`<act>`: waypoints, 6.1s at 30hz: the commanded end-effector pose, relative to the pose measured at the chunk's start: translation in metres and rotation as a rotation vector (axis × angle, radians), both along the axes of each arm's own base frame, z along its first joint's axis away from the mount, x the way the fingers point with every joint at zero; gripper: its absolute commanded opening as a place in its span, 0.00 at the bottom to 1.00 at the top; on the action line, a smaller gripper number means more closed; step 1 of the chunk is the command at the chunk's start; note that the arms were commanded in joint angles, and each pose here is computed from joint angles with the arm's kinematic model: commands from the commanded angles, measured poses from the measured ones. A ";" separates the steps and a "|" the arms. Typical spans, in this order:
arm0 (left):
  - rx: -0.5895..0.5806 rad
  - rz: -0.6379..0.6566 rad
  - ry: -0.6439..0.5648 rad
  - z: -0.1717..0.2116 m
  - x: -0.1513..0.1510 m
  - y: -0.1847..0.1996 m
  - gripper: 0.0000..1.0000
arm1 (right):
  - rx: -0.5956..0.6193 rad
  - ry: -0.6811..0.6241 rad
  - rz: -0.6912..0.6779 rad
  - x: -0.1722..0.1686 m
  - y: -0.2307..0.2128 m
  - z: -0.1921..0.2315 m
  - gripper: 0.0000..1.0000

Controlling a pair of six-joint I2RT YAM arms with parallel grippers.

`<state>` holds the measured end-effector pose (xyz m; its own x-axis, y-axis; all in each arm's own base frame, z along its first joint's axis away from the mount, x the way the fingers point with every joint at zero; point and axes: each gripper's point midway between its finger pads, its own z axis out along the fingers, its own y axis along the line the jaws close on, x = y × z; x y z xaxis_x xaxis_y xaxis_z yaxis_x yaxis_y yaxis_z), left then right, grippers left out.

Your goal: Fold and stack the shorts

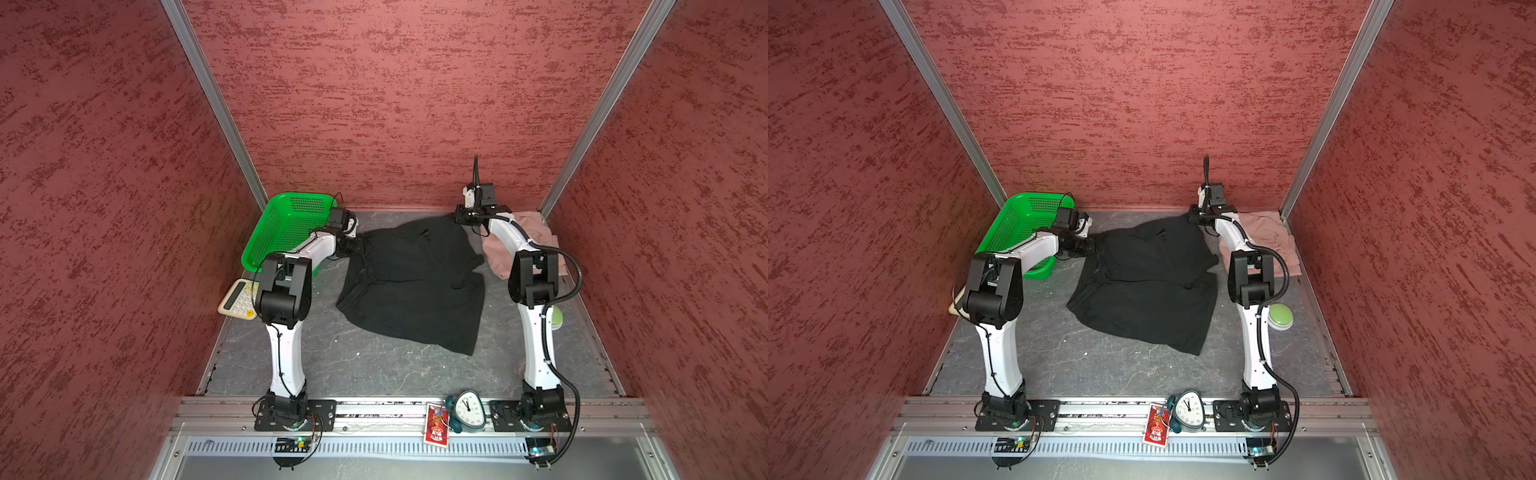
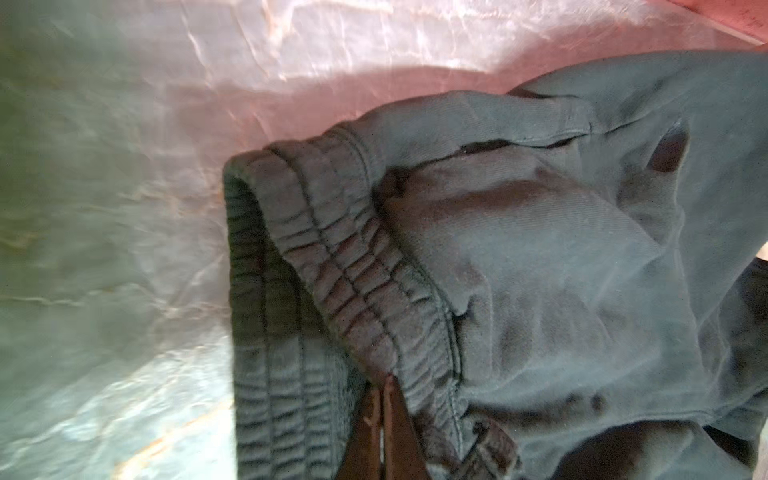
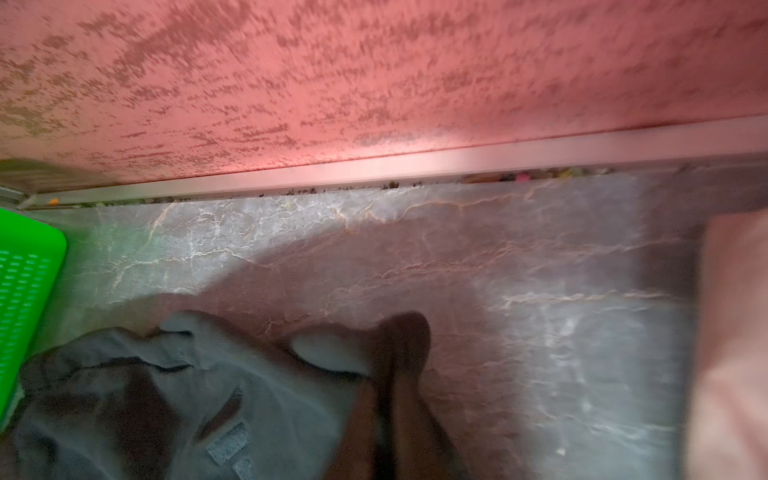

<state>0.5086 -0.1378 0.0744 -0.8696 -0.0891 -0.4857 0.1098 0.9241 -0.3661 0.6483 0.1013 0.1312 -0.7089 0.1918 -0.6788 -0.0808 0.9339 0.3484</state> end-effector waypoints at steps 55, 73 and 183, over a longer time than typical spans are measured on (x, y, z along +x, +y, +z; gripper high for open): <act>-0.016 -0.012 -0.135 0.042 0.000 0.006 0.00 | -0.199 -0.398 0.007 0.022 0.047 0.124 0.01; -0.007 0.033 -0.202 0.101 0.007 0.019 0.99 | -0.173 -0.228 0.015 -0.003 0.023 0.098 0.72; -0.193 0.251 0.112 -0.032 -0.205 0.033 0.58 | 0.045 0.284 -0.390 -0.444 -0.015 -0.061 0.00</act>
<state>0.2932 -0.1055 0.0362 -0.8637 -0.4075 -0.2966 -0.1971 0.8147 -0.5454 0.2017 0.0939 0.0652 -0.7517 0.5031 -0.4264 0.3641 0.8557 0.3678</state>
